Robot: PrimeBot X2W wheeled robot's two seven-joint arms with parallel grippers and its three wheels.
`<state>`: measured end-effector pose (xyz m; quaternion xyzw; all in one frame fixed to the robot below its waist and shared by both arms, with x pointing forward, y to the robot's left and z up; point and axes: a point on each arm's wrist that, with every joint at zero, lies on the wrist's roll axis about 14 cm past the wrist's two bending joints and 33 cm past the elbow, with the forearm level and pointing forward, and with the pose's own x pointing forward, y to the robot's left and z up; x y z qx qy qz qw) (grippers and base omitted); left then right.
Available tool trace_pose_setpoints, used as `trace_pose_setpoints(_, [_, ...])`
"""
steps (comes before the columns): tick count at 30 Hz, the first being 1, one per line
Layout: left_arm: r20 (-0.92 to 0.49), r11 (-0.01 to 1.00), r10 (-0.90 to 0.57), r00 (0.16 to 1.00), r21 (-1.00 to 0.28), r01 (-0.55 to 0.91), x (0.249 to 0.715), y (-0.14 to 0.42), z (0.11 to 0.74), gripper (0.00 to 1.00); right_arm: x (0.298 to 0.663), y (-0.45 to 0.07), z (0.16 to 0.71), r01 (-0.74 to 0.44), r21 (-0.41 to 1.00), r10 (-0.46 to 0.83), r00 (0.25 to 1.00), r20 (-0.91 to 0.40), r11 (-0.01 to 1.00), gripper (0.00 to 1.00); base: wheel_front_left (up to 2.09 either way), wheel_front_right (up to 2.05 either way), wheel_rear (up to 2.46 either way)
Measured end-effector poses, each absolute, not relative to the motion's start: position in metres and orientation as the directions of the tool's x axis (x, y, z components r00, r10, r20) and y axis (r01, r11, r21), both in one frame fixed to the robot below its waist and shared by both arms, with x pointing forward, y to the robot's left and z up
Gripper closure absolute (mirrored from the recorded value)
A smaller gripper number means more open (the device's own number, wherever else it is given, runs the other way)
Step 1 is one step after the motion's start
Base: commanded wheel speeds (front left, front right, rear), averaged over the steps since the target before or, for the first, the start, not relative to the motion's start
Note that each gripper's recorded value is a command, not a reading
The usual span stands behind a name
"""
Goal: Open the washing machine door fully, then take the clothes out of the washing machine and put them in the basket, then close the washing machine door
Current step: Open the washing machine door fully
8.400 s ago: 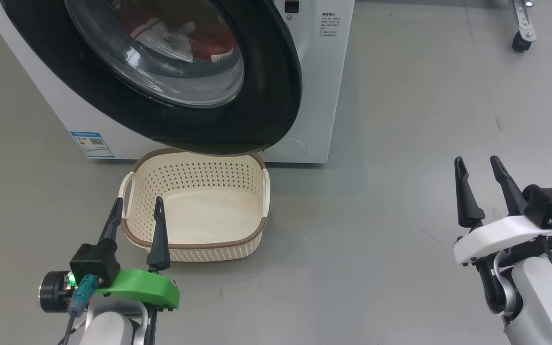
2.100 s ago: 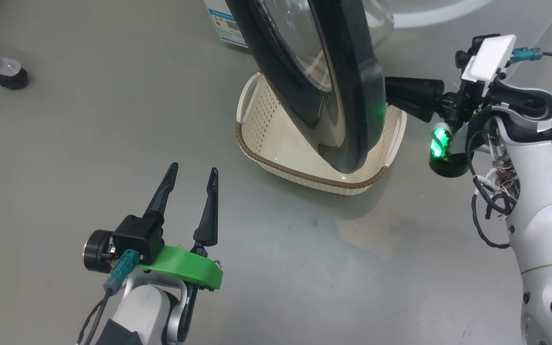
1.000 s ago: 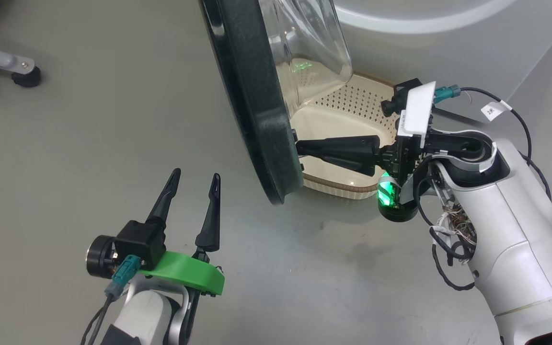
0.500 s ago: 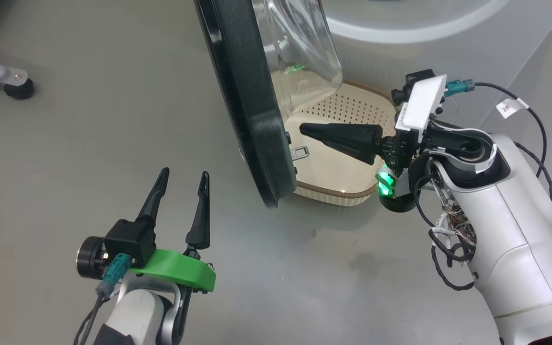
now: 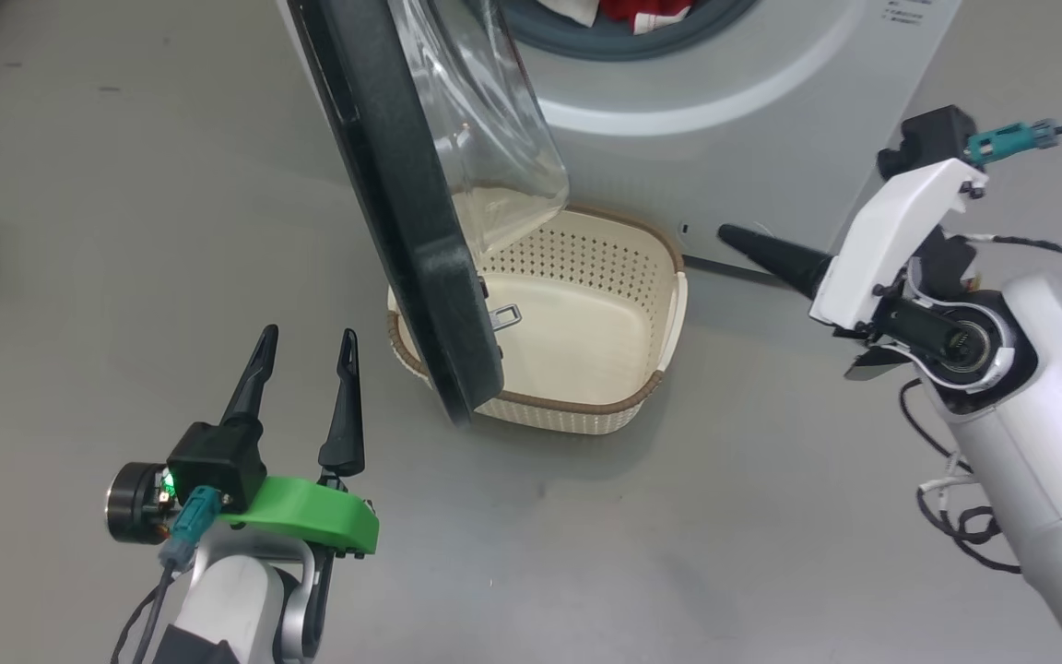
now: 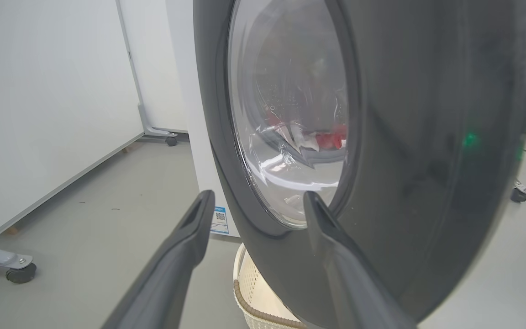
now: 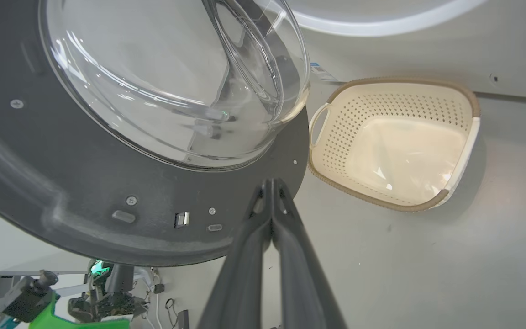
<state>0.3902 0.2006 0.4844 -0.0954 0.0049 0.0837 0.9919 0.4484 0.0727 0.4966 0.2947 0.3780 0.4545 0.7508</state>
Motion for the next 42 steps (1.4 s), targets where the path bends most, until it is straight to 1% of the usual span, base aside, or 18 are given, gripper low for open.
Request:
trace_pose_setpoints(2, [-0.017, 0.970, 0.154, 0.988, -0.188, -0.154, 0.392, 0.197, 0.487, 0.00, 0.460, 0.050, 0.500, -0.519, 0.697, 0.863, 0.391, -0.321, 0.495, 1.00, 0.00, 0.00, 0.00])
trace_pose_setpoints(5, [-0.010, 0.970, 0.146, 0.989, -0.193, -0.145, 0.393, 0.194, 0.489, 0.00, 0.470, 0.019, 0.502, -0.541, 0.602, 0.799, 0.506, -0.324, 0.587, 1.00, 0.00, 0.00, 0.00])
trace_pose_setpoints(9, [-0.001, 0.968, 0.152, 0.988, -0.200, -0.149, 0.394, 0.195, 0.491, 0.00, 0.473, -0.011, 0.510, -0.536, 0.523, 0.725, 0.634, -0.268, 0.662, 1.00, 0.00, 0.00, 0.00])
trace_pose_setpoints(11, [0.008, 0.970, 0.150, 0.989, -0.195, -0.145, 0.395, 0.194, 0.493, 0.00, 0.469, -0.023, 0.511, -0.502, 0.543, 0.695, 0.681, -0.232, 0.674, 1.00, 0.00, 0.00, 0.00])
trace_pose_setpoints(13, [0.015, 0.974, 0.136, 0.991, -0.185, -0.131, 0.396, 0.190, 0.495, 0.00, 0.461, -0.034, 0.506, -0.473, 0.551, 0.663, 0.719, -0.211, 0.688, 1.00, 0.00, 0.00, 0.00])
trace_pose_setpoints(19, [0.024, 0.976, 0.124, 0.992, -0.184, -0.118, 0.396, 0.186, 0.497, 0.00, 0.455, -0.075, 0.515, -0.468, 0.379, 0.544, 0.830, -0.122, 0.799, 1.00, 0.00, 0.00, 0.00])
trace_pose_setpoints(21, [0.028, 0.976, 0.128, 0.991, -0.179, -0.121, 0.395, 0.187, 0.499, 0.00, 0.451, -0.088, 0.517, -0.432, 0.369, 0.495, 0.864, -0.091, 0.823, 1.00, 0.00, 0.00, 0.00])
trace_pose_setpoints(25, [0.028, 0.976, 0.125, 0.992, -0.184, -0.118, 0.393, 0.186, 0.498, 0.00, 0.441, -0.103, 0.514, -0.394, 0.343, 0.440, 0.895, -0.067, 0.853, 1.00, 0.00, 0.00, 0.00])
trace_pose_setpoints(29, [0.022, 0.977, 0.109, 0.994, -0.187, -0.103, 0.391, 0.180, 0.496, 0.00, 0.427, -0.119, 0.508, -0.324, 0.369, 0.364, 0.930, -0.044, 0.871, 1.00, 0.00, 0.00, 0.00])
trace_pose_setpoints(32, [0.023, 0.977, 0.103, 0.994, -0.190, -0.097, 0.390, 0.177, 0.497, 0.00, 0.415, -0.128, 0.500, -0.294, 0.359, 0.331, 0.943, -0.044, 0.886, 1.00, 0.00, 0.00, 0.00])
trace_pose_setpoints(34, [0.018, 0.977, 0.100, 0.995, -0.191, -0.094, 0.389, 0.176, 0.495, 0.00, 0.411, -0.136, 0.500, -0.269, 0.345, 0.296, 0.955, -0.027, 0.899, 0.11, 0.00, 0.00, 0.00])
trace_pose_setpoints(35, [0.016, 0.978, 0.092, 0.996, -0.190, -0.087, 0.388, 0.173, 0.494, 0.00, 0.409, -0.140, 0.501, -0.260, 0.330, 0.281, 0.960, -0.015, 0.907, 0.00, 0.00, 0.00, 0.00])
trace_pose_setpoints(37, [0.018, 0.979, 0.082, 0.997, -0.191, -0.077, 0.389, 0.170, 0.495, 0.00, 0.406, -0.145, 0.500, -0.246, 0.318, 0.261, 0.965, -0.006, 0.916, 0.00, 0.00, 0.00, 0.00])
trace_pose_setpoints(42, [0.021, 0.979, 0.078, 0.997, -0.191, -0.072, 0.389, 0.168, 0.496, 0.00, 0.397, -0.146, 0.489, -0.217, 0.309, 0.239, 0.970, -0.035, 0.926, 0.00, 0.00, 0.00, 0.00])
